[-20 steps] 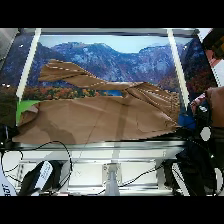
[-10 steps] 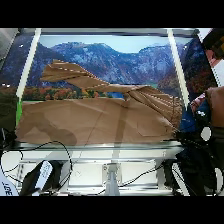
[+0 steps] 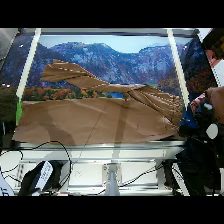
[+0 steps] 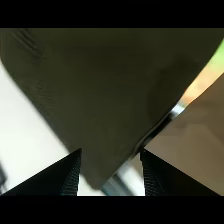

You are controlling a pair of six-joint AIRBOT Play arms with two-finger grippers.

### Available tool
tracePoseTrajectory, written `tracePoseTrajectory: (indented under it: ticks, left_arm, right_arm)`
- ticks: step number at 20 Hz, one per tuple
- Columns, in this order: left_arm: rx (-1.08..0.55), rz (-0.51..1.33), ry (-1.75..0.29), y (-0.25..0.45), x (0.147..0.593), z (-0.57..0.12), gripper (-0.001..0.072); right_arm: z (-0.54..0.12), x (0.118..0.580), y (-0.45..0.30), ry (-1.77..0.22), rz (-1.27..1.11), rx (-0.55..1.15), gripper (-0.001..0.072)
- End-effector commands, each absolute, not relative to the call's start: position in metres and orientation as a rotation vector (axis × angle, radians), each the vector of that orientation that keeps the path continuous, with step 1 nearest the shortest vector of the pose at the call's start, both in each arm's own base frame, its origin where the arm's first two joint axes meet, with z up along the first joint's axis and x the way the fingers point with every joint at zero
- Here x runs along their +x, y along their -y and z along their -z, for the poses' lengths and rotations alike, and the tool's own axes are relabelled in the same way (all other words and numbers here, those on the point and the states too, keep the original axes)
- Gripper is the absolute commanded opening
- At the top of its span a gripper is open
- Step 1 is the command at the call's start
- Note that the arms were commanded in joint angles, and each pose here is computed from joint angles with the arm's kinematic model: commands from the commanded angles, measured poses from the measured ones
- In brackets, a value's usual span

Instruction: Fold the clothes and pants, and hang the long-sleeved shirts on hangers.

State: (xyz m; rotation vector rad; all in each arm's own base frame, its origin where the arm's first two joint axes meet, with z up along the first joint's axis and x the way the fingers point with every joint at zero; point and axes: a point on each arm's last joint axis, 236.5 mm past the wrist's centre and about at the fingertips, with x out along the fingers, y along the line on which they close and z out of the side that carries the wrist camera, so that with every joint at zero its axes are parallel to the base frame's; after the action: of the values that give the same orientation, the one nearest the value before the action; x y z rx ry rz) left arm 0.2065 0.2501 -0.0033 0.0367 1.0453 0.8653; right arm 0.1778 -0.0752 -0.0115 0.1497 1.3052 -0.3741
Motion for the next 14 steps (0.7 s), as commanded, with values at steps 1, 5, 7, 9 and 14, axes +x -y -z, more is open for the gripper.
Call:
tracePoseTrajectory:
  ticks: [1,5,7,9,14]
  left_arm:
    - [-0.039,-0.744,-0.899,-0.222,0.267,-0.026,0.0442]
    - [-0.302,-0.626,-0.797,-0.188,0.319,-0.035,0.0442]
    - [-0.365,-0.561,-0.789,-0.174,0.337,-0.035,0.0442]
    - [-0.398,-0.448,-0.814,-0.15,0.356,-0.035,0.0444]
    - [-0.477,-0.198,-0.853,-0.103,0.397,-0.059,0.0444]
  right_arm:
    - [-0.041,0.242,0.09,-0.997,0.377,0.138,0.0663]
    - [-0.052,0.262,0.094,-0.999,0.381,0.153,0.0663]
    - [-0.048,0.276,0.098,-1.005,0.375,0.139,0.0663]
    - [-0.033,0.299,0.103,-1.017,0.367,0.132,0.0655]
    - [0.017,0.33,0.15,-1.242,0.421,0.322,0.0643]
